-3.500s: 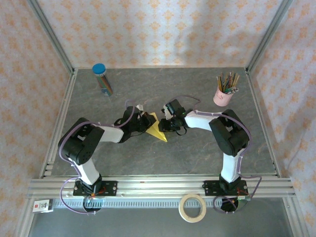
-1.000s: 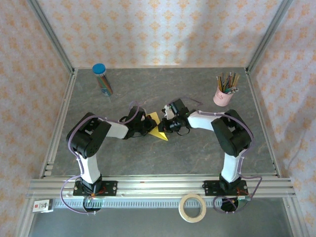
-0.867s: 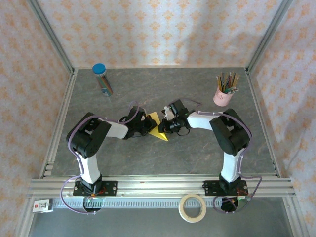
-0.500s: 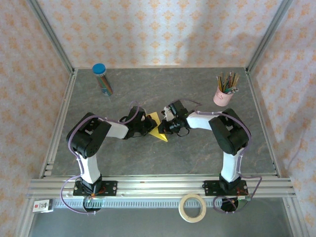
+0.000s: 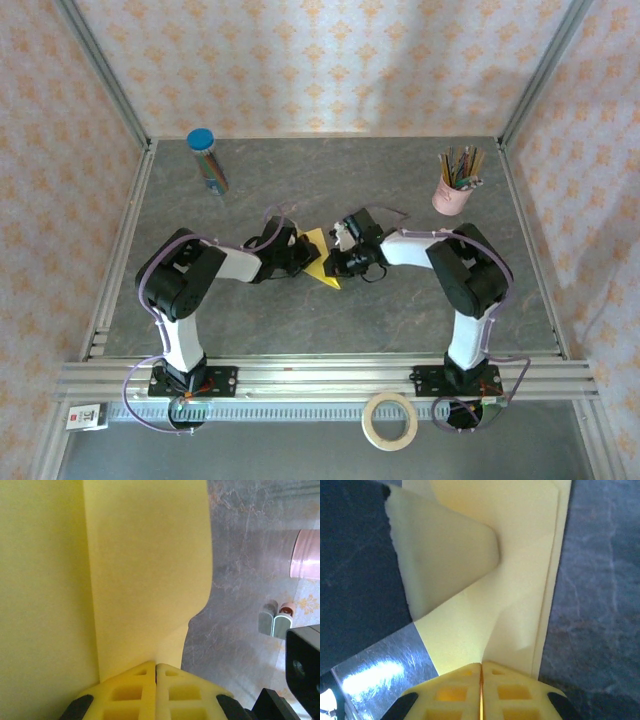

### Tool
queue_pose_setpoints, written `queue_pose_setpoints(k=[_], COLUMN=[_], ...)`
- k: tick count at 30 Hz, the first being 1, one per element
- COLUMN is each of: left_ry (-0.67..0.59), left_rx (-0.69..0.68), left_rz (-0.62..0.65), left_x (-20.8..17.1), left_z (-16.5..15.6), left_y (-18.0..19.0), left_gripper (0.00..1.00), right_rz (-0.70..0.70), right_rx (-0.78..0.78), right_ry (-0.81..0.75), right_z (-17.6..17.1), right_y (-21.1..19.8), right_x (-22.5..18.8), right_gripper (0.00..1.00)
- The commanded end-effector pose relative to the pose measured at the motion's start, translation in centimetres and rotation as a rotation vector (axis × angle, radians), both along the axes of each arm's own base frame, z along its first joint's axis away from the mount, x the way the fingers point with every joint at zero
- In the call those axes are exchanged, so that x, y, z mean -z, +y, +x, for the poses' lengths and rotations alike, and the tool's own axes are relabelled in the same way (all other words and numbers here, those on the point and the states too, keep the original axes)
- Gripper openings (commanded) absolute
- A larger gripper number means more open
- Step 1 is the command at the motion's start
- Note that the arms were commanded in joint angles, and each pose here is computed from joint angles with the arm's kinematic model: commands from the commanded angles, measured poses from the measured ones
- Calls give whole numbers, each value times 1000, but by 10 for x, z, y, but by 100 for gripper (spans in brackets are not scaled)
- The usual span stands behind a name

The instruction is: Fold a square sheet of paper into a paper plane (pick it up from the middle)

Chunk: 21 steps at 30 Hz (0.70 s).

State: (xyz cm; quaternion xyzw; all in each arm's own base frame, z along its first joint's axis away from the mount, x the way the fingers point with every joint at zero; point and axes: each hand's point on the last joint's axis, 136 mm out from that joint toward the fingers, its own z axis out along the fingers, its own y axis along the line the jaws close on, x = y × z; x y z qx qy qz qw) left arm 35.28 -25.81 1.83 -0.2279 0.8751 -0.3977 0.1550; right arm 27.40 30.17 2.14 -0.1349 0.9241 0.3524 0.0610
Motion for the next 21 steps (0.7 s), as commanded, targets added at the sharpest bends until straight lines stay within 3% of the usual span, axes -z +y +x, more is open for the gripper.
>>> queue_pose_setpoints(k=[1, 5, 11, 21], left_ry=[154, 148, 119, 75], left_rx=[-36, -33, -18, -2], left_rz=[142, 134, 94, 36], left_x=[53, 52, 42, 25], left_z=[-30, -29, -25, -20], left_y=[29, 27, 20, 11], left_gripper=[0, 0, 0, 3], right_rz=[-63, -37, 31, 20], right_rx=[-14, -14, 35, 5], right_ry=[98, 101, 16, 45], right_z=[-34, -40, -15, -22], right_y=[-18, -19, -8, -6], right_x=[11, 4, -22, -13], right_gripper=[9, 10, 12, 13])
